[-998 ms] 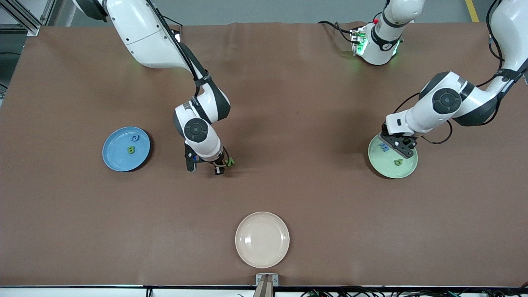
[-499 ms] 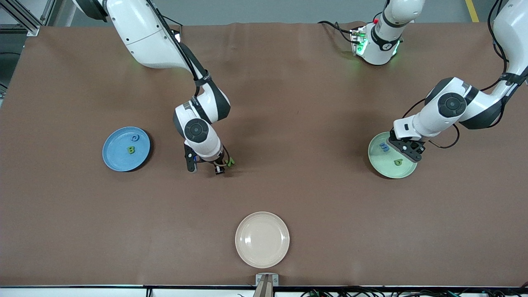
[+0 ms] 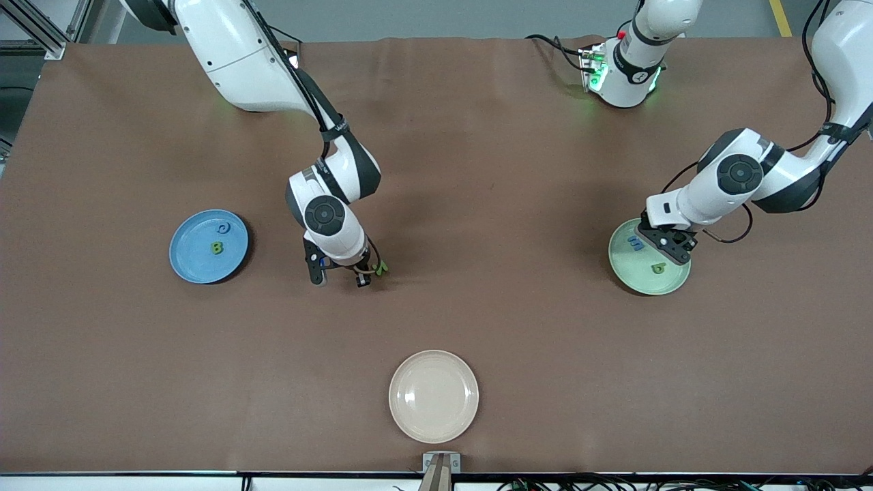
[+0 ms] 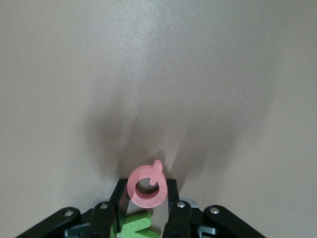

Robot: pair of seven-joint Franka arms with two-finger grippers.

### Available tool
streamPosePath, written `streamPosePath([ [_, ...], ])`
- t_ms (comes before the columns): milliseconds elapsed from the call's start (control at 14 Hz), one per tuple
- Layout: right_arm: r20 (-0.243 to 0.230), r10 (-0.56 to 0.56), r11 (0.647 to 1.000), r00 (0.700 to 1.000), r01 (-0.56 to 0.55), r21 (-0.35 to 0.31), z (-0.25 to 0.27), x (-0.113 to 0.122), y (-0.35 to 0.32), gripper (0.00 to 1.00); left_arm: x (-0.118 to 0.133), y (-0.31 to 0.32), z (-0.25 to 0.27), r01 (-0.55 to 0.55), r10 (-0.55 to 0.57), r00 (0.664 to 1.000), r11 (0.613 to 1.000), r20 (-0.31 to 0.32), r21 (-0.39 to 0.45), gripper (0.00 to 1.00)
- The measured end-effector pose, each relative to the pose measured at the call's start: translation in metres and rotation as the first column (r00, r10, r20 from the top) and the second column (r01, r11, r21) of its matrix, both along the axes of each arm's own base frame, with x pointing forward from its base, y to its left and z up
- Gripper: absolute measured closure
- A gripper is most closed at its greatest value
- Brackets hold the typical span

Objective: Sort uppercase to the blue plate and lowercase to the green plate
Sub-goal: 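Carry the pink Q to the blue plate and open the right gripper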

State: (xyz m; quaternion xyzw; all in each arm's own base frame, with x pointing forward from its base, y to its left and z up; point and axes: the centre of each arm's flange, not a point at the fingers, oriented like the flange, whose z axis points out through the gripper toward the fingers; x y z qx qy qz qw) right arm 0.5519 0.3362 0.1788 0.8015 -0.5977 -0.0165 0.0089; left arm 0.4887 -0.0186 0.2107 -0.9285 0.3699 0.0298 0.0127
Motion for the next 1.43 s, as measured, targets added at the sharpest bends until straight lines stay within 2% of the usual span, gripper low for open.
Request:
streamPosePath([
  [143, -0.045, 0.043, 0.999, 0.998, -0.044, -0.024, 0.001, -0.002, -0.005, 0.64, -0.004, -0.001, -0.004, 0.003, -0.003, 1.000, 1.000, -0.011, 0.000, 0.72],
  [357, -0.169, 0.126, 0.987, 0.978, -0.140, -0.075, 0.005, -0.003, -0.035, 0.64, -0.007, 0.000, -0.007, 0.002, -0.001, 1.000, 1.000, -0.019, 0.001, 0.70],
  [570, -0.269, 0.196, 0.970, 0.943, -0.227, -0.091, 0.039, 0.011, -0.094, 0.64, -0.007, 0.002, -0.008, -0.004, 0.004, 1.000, 1.000, -0.021, 0.002, 0.43],
  [713, -0.306, 0.248, 0.957, 0.919, -0.282, -0.071, 0.058, 0.014, -0.147, 0.64, -0.006, 0.002, -0.008, -0.026, 0.026, 1.000, 1.000, -0.018, 0.003, 0.23],
  [856, -0.327, 0.310, 0.942, 0.893, -0.336, -0.024, 0.063, 0.006, -0.207, 0.64, -0.002, 0.005, -0.005, -0.062, 0.062, 0.998, 0.998, -0.016, -0.003, 0.03],
  [927, -0.326, 0.334, 0.936, 0.884, -0.353, 0.002, 0.060, -0.002, -0.233, 0.64, 0.003, 0.008, -0.001, -0.095, 0.094, 0.995, 0.995, -0.021, -0.019, 0.00],
  [1141, -0.313, 0.380, 0.921, 0.871, -0.387, 0.043, 0.043, -0.025, -0.273, 0.64, 0.018, 0.017, 0.009, -0.161, 0.160, 0.987, 0.986, -0.024, -0.049, 0.00],
  [1426, -0.309, 0.424, 0.904, 0.852, -0.420, 0.083, 0.033, -0.031, -0.314, 0.64, 0.026, 0.020, 0.015, -0.181, 0.180, 0.983, 0.982, -0.016, -0.058, 0.00],
])
